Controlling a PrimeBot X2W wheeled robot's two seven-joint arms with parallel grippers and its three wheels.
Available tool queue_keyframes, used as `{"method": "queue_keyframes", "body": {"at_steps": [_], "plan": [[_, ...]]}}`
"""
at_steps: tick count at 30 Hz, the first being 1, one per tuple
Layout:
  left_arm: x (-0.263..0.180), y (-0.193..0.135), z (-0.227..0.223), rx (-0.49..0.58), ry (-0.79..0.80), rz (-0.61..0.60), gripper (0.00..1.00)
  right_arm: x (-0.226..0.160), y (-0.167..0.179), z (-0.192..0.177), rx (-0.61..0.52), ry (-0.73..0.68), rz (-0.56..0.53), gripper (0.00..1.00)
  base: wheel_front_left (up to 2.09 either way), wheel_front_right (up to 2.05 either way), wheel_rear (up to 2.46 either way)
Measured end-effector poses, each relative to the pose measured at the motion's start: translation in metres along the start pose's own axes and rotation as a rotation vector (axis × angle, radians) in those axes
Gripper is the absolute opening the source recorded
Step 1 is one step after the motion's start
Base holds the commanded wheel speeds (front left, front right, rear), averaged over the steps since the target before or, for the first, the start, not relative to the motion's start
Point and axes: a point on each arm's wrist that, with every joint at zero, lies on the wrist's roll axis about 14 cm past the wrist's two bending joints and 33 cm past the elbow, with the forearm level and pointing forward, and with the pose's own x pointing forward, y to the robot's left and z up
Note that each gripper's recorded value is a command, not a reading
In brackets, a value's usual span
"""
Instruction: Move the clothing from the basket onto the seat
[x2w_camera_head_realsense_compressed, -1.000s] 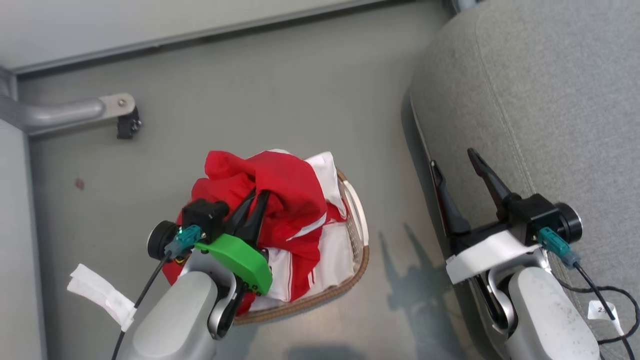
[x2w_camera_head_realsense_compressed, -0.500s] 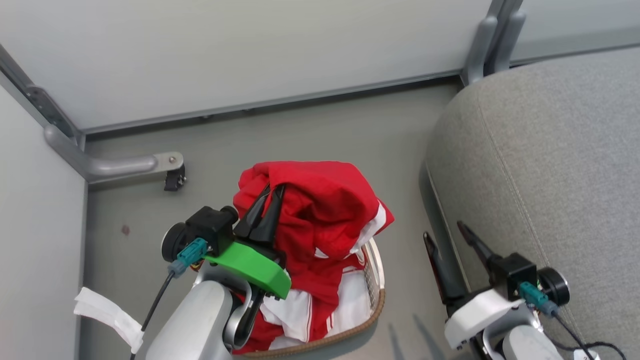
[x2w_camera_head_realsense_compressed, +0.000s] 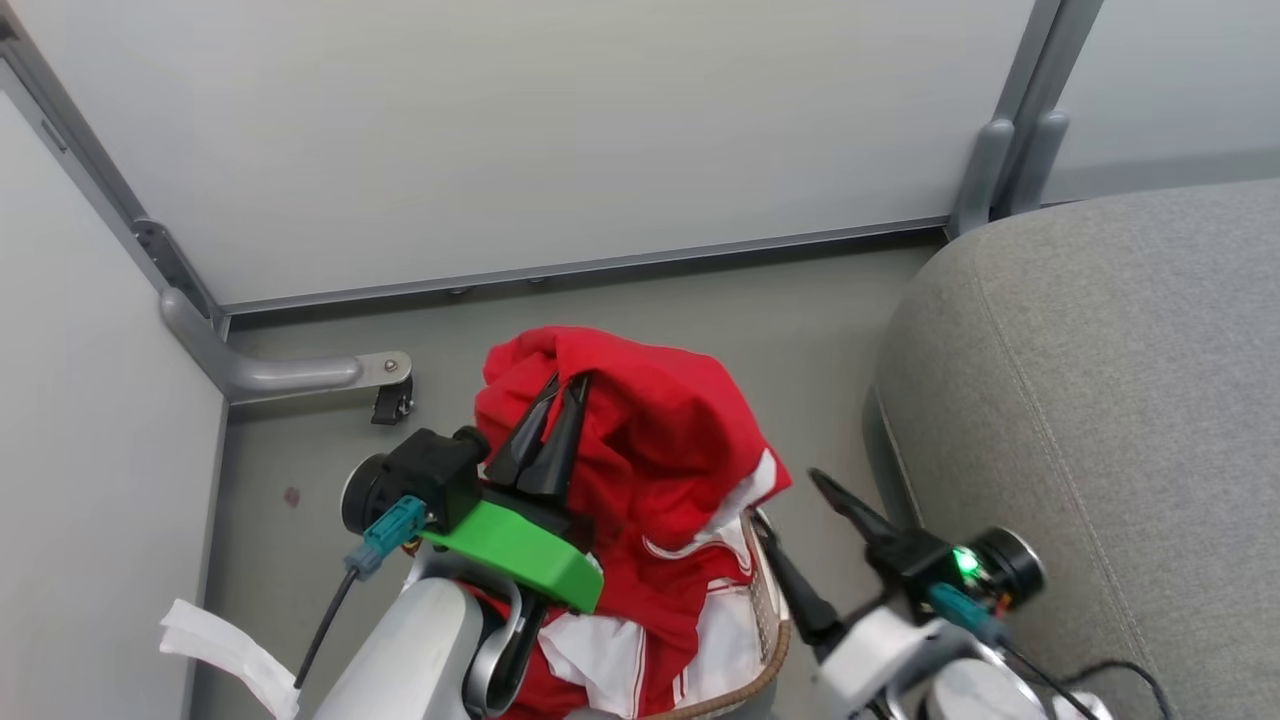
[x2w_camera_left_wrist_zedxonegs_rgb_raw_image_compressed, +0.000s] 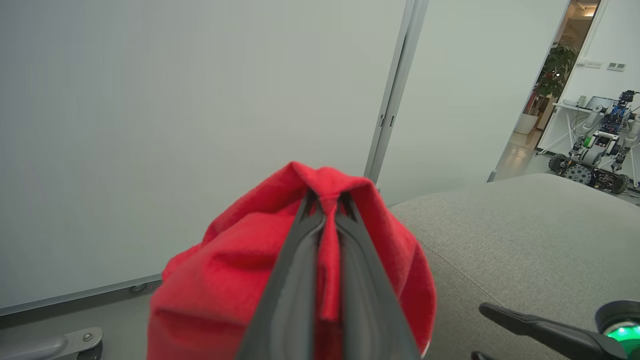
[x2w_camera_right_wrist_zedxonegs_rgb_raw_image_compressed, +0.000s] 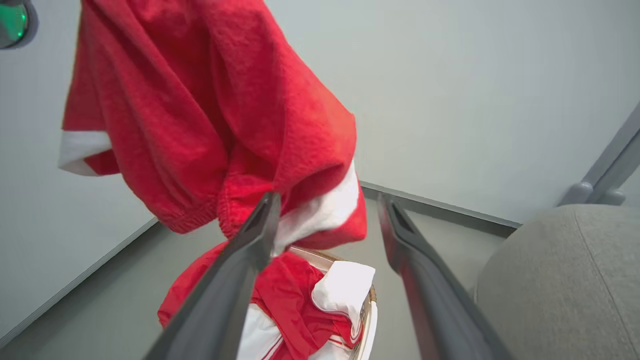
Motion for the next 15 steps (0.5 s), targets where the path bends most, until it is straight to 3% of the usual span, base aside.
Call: {"method": "queue_keyframes", "body": {"at_steps": [5, 9, 15], "plan": [[-0.001, 0.000, -0.004, -0.018, 0.007, 0.004, 0.00, 0.034, 0.030, 0.029, -0.132, -0.072, 0.159, 1.00, 0.00, 0.00, 0.00], [-0.002, 0.001, -0.008, -0.026, 0.020, 0.005, 0.00, 0.058, 0.039, 0.050, -0.216, -0.117, 0.227, 1.00, 0.00, 0.00, 0.00], [-0.001, -0.002, -0.008, -0.025, 0.026, -0.008, 0.00, 0.076, 0.057, 0.023, -0.275, -0.017, 0.321, 1.00, 0.00, 0.00, 0.00]]}}
